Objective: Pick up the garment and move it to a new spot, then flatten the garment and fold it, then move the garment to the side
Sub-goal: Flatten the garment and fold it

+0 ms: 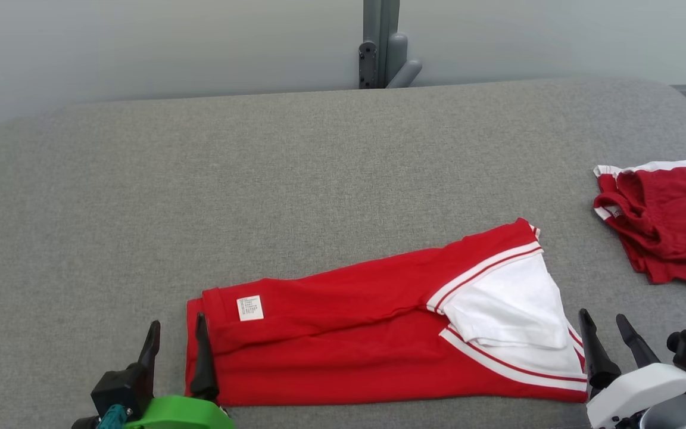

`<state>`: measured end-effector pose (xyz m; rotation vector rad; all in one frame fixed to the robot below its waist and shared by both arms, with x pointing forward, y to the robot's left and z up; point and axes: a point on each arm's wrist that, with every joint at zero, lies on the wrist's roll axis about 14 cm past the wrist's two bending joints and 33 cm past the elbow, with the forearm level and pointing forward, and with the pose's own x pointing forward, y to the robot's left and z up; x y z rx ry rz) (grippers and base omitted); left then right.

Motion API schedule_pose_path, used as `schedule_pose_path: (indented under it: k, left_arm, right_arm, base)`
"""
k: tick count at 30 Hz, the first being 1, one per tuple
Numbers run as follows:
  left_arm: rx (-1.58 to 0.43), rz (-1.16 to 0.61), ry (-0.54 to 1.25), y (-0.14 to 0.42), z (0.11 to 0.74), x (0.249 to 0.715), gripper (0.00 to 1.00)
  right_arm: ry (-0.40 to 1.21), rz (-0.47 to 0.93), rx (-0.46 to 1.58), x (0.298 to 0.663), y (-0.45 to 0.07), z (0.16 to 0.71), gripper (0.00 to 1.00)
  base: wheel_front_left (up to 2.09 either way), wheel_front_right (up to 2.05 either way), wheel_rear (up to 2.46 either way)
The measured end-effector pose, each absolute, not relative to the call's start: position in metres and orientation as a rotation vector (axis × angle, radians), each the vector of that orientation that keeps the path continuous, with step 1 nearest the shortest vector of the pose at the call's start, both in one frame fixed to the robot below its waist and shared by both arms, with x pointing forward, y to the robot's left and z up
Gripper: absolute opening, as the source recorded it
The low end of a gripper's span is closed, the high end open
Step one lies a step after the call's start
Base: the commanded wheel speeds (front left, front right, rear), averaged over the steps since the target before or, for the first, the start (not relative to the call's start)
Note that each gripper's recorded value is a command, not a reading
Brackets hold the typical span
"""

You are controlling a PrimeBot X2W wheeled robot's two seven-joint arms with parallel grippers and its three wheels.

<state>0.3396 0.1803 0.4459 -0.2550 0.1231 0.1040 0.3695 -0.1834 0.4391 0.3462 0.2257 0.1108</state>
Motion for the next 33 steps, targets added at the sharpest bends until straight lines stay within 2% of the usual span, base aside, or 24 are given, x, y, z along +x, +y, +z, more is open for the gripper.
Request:
schedule_pose_path:
  k: [10,18,26,32,33]
  left_arm:
    - [-0.245,0.139,0.029,0.192,0.473,0.338,1.00]
    - [-0.233,0.210,0.019,0.214,0.473,0.324,1.00]
    - [-0.229,0.278,0.020,0.234,0.471,0.312,1.00]
    - [-0.229,0.305,0.026,0.240,0.468,0.308,1.00]
    - [-0.229,0.308,0.026,0.241,0.468,0.308,1.00]
  right_arm:
    - [0.302,0.153,0.306,0.383,-0.165,0.433,1.00]
    - [0.442,0.183,0.239,0.404,-0.155,0.408,1.00]
    - [0.615,0.218,0.245,0.410,-0.139,0.379,1.00]
    - [0.688,0.264,0.227,0.414,-0.125,0.370,1.00]
    - [0.699,0.274,0.221,0.414,-0.123,0.369,0.87]
  base:
    - [0.00,0.00,0.00]
    - [0.00,0.00,0.00]
    - [0.00,0.00,0.00]
    - [0.00,0.00,0.00]
    - [0.00,0.00,0.00]
